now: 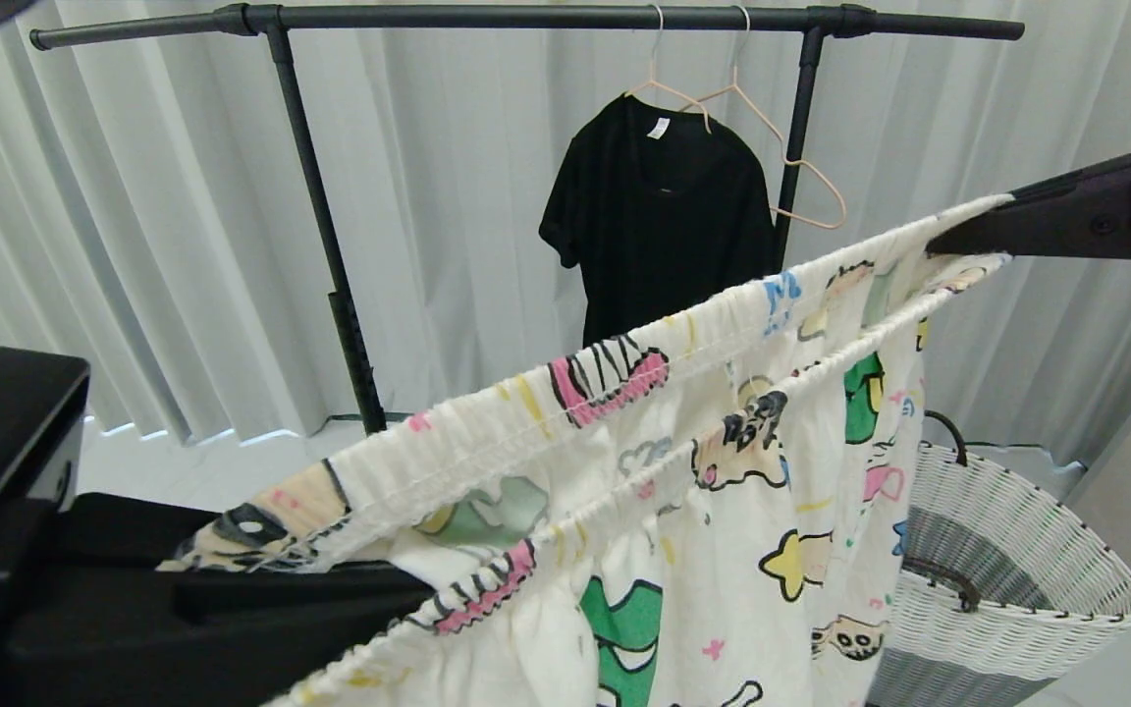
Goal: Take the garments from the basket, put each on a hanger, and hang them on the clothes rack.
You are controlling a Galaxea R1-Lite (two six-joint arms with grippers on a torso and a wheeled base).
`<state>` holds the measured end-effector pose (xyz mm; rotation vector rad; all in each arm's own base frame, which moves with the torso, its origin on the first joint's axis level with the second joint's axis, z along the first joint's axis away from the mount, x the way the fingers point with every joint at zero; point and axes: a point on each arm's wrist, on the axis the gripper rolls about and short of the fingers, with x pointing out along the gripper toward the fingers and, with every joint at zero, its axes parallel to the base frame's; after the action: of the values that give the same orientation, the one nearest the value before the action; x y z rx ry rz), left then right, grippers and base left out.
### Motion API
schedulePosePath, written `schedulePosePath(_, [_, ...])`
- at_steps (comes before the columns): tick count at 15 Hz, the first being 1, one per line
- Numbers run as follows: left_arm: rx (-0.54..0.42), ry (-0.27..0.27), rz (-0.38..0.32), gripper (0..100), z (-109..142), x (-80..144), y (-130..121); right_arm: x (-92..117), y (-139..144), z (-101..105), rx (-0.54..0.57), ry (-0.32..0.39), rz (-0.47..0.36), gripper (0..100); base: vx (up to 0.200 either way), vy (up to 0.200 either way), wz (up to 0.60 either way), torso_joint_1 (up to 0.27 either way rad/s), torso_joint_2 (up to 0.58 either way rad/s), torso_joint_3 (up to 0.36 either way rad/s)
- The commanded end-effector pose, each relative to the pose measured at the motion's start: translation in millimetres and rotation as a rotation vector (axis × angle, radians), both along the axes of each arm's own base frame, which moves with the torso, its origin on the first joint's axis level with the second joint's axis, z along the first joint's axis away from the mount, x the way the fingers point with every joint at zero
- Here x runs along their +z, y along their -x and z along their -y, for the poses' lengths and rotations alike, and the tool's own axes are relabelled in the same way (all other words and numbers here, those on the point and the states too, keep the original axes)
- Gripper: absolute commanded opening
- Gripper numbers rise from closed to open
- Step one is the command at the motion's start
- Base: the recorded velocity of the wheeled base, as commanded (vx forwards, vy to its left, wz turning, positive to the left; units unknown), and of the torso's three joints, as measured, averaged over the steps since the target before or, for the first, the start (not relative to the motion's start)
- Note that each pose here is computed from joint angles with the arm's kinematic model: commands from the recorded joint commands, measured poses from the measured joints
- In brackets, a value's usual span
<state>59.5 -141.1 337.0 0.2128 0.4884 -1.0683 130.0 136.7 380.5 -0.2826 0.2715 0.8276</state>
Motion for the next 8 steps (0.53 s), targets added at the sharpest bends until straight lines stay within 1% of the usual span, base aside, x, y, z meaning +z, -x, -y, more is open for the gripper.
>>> schedulePosePath(1, [-0.011, 0.012, 0.004, 0, -5.1, 1.4, 3.9, -3.9, -7.2, -7.4, -0.001, 0.016, -0.014, 0, 0.000, 0.000, 0.00, 0.000, 0.00, 0.000])
schedulePosePath(3, [-0.011, 0.009, 0.002, 0, -5.0, 0.6, 3.9, -3.7, -6.4, -6.6, -0.001, 0.015, -0.013, 0, 0.000, 0.000, 0.00, 0.000, 0.00, 0.000])
schedulePosePath(5, [-0.003, -0.007, 0.000, 0, -3.3, -2.7, 2.4, -2.8, -3.7, -3.7, -0.003, 0.013, -0.011, 0, 0.000, 0.000, 0.00, 0.000, 0.00, 0.000])
schedulePosePath(6, [0.072, -0.047, 0.012, 0, 1.9, -7.6, -9.7, -2.4, 0.9, 1.1, -0.003, 0.017, -0.015, 0, 0.000, 0.000, 0.00, 0.000, 0.00, 0.000])
schedulePosePath(7, [0.224, -0.107, 0.054, 0, 5.5, -12.3, -30.9, -5.5, 7.4, 8.5, -0.006, 0.042, -0.038, 0, 0.000, 0.000, 0.00, 0.000, 0.00, 0.000])
schedulePosePath(8, [0.315, -0.134, 0.097, 0, 10.9, -13.5, -41.1, -11.2, 14.4, 15.7, -0.004, 0.076, -0.071, 0, 0.000, 0.000, 0.00, 0.000, 0.00, 0.000])
